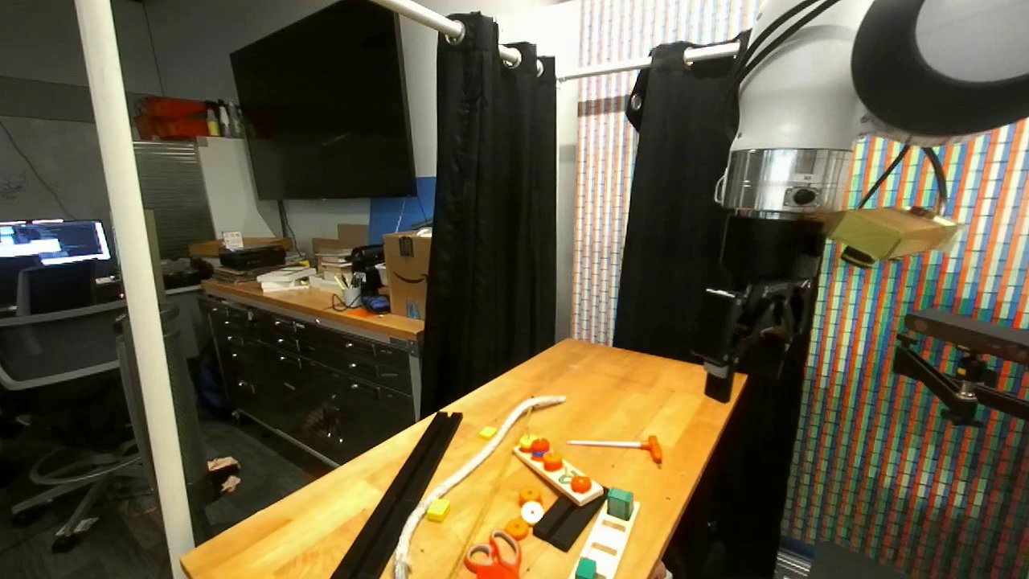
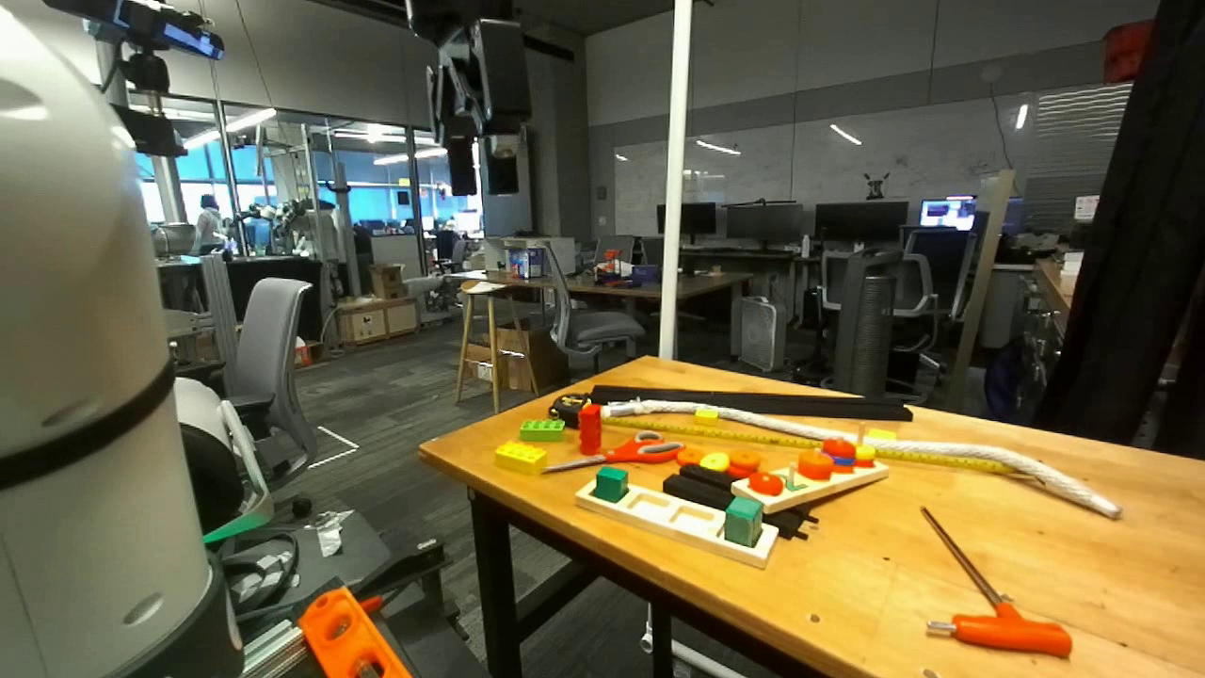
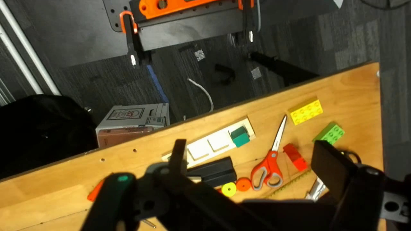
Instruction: Pick up the orange object from the wooden object and put it on the table
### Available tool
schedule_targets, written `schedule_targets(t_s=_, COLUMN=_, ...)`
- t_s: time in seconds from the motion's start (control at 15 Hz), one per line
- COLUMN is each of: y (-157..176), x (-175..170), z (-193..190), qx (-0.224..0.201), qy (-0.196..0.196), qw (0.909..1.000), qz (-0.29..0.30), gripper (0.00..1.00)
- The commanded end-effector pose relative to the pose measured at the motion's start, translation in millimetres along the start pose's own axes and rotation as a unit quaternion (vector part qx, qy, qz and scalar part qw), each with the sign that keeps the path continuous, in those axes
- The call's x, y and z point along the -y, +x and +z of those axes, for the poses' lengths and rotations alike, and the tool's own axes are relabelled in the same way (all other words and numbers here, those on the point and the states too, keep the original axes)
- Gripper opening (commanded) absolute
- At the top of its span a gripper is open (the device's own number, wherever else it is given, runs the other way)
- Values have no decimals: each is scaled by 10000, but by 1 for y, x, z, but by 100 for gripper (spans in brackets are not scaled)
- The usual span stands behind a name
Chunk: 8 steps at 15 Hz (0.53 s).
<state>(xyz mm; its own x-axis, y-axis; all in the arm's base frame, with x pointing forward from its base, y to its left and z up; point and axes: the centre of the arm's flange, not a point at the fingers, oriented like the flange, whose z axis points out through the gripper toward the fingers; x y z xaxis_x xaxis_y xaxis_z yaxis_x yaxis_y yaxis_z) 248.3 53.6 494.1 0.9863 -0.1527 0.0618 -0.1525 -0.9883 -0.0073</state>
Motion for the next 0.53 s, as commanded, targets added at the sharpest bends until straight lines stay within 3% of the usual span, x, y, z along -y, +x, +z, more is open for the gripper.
schedule_targets(t_s=0.0, y=-13, x=-5, z=-2, qx=179, qy=-97, qw=9988, qz=-444, gripper=100)
schedule_targets(t_s=0.47, y=-8, x=-3, z=4, qx=254, qy=-69, qw=9988, qz=-407, gripper=100)
